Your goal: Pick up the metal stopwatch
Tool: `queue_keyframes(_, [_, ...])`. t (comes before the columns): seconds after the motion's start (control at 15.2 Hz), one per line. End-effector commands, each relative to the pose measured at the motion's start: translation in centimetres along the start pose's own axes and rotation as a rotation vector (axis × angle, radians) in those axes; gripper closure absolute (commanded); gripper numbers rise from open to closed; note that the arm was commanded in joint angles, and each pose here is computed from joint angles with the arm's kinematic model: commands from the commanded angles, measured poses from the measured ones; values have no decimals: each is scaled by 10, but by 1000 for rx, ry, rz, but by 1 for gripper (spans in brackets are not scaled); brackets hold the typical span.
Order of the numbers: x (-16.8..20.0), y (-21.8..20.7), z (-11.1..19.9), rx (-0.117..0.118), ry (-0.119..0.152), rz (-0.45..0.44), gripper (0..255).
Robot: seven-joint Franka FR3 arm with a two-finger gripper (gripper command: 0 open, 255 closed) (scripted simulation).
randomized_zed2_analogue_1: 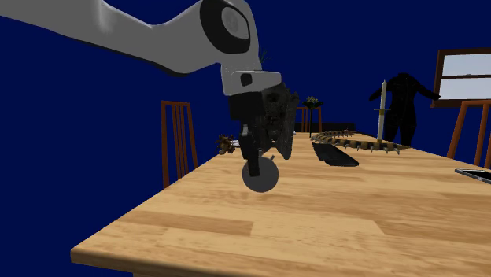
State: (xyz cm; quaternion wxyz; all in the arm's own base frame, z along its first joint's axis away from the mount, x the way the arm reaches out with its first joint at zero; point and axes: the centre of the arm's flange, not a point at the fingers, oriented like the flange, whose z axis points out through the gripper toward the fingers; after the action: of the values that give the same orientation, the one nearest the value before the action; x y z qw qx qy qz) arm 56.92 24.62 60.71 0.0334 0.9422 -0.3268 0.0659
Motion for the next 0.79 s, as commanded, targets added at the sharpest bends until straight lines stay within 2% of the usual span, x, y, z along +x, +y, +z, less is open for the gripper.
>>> queue_keyframes(0.0, [1,0,-9,0,0,0,255])
queue_keyframes(0.73, [9,1,-67,0,0,0,255])
